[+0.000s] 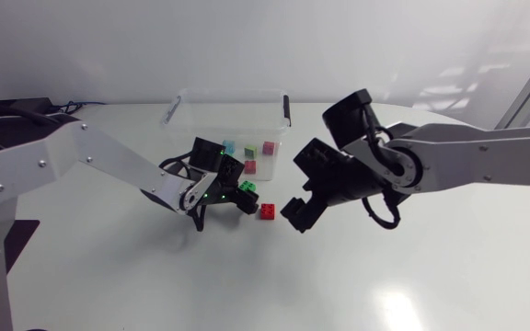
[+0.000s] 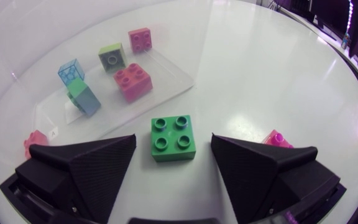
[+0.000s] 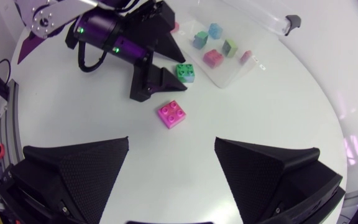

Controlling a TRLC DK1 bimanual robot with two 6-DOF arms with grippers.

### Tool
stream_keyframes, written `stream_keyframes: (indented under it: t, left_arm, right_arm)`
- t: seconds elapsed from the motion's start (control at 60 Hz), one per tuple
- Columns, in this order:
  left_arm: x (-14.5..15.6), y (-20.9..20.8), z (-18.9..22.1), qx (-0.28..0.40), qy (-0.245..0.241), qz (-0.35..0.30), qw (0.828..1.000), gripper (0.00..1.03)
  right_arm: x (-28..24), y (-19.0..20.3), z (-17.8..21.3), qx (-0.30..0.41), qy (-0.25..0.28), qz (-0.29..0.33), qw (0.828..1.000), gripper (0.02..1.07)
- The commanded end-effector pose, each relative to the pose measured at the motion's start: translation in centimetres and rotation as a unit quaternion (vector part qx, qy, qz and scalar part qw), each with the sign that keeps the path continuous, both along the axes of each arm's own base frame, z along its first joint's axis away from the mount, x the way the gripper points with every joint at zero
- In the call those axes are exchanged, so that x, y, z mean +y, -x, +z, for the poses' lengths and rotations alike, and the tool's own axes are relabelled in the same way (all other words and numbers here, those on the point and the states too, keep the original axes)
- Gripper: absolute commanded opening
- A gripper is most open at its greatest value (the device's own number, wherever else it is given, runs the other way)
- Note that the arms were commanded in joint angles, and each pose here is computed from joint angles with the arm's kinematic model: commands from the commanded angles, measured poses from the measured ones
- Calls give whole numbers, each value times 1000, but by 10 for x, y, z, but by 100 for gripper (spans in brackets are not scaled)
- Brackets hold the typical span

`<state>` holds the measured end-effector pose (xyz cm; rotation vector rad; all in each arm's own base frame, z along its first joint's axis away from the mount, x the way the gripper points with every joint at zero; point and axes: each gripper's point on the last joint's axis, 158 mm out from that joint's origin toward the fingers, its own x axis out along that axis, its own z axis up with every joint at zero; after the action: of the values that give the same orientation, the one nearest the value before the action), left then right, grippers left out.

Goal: Place the duplo bricks in the container

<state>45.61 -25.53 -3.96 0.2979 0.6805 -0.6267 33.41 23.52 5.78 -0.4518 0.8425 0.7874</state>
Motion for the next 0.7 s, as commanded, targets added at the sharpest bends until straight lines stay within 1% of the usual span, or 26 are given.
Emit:
stream_keyframes:
  t: [0.0,0.017,0.033,0.067,0.183,0.35,0.517,0.683]
  left_arm:
    - [-1,-1,-10,5,4,4,1000,47]
    - [-1,0,-10,4,5,4,1000,41]
    - [-2,1,-10,3,5,3,1000,31]
    - [-1,1,-10,3,6,3,1000,18]
    - [2,9,1,-4,6,0,1000,16]
    - [14,29,48,-40,8,-10,999,16]
    - [42,44,97,-63,16,-1,998,16]
    - [70,55,141,-90,32,19,995,16]
  right_arm:
    - [3,12,-31,17,27,38,999,102]
    - [4,12,-34,17,27,44,998,102]
    - [6,13,-36,20,26,50,998,102]
    - [10,12,-38,22,22,60,998,102]
    - [17,4,-44,15,23,91,996,102]
    - [25,-14,-49,17,23,120,992,102]
    - [37,-22,-55,16,38,151,988,102]
    - [42,-17,-64,34,53,178,982,102]
